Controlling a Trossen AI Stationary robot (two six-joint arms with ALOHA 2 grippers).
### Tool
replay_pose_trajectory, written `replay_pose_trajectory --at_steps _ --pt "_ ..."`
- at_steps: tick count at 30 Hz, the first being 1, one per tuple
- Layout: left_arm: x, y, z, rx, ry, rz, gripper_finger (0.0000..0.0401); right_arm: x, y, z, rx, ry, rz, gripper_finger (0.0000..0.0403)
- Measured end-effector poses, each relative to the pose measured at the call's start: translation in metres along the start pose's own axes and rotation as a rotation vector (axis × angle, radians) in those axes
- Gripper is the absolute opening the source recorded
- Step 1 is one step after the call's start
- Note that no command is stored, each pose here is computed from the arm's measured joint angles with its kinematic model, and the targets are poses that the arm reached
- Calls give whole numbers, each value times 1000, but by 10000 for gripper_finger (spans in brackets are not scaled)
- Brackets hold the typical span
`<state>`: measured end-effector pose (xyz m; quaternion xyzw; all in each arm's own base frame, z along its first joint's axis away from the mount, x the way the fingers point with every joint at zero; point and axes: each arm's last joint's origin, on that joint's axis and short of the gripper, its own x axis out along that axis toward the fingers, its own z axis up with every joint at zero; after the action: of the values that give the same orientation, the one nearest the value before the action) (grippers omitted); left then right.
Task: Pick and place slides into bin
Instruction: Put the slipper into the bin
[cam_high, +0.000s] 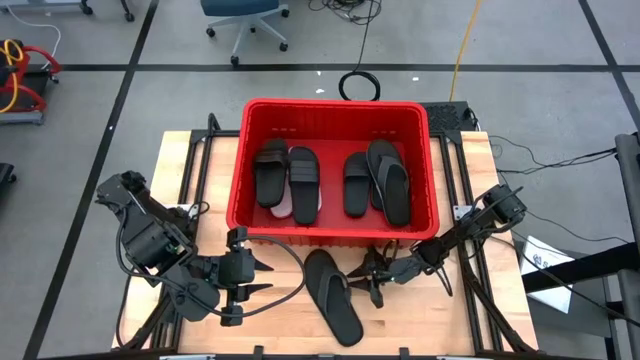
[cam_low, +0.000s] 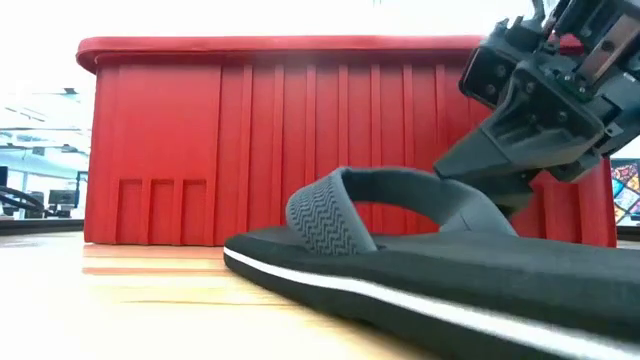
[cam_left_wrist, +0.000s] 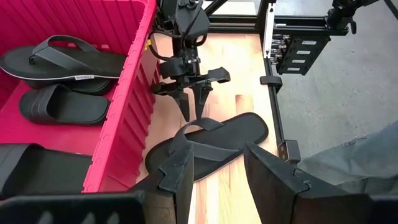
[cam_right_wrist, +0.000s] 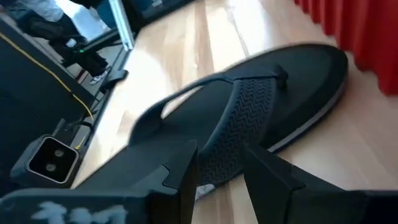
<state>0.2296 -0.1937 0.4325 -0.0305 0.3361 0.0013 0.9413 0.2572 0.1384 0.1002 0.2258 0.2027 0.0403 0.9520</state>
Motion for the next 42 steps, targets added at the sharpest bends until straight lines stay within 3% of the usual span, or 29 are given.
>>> replay_pose_trajectory --at_steps 10,25,42 --pt "0 0 0 5 0 0 138 0 -3 -4 101 45 -30 116" --pt "0 0 0 7 10 -14 138 -6 14 -14 232 84 51 116" --pt "0 0 0 31 10 -14 138 -6 13 -14 209 83 49 116"
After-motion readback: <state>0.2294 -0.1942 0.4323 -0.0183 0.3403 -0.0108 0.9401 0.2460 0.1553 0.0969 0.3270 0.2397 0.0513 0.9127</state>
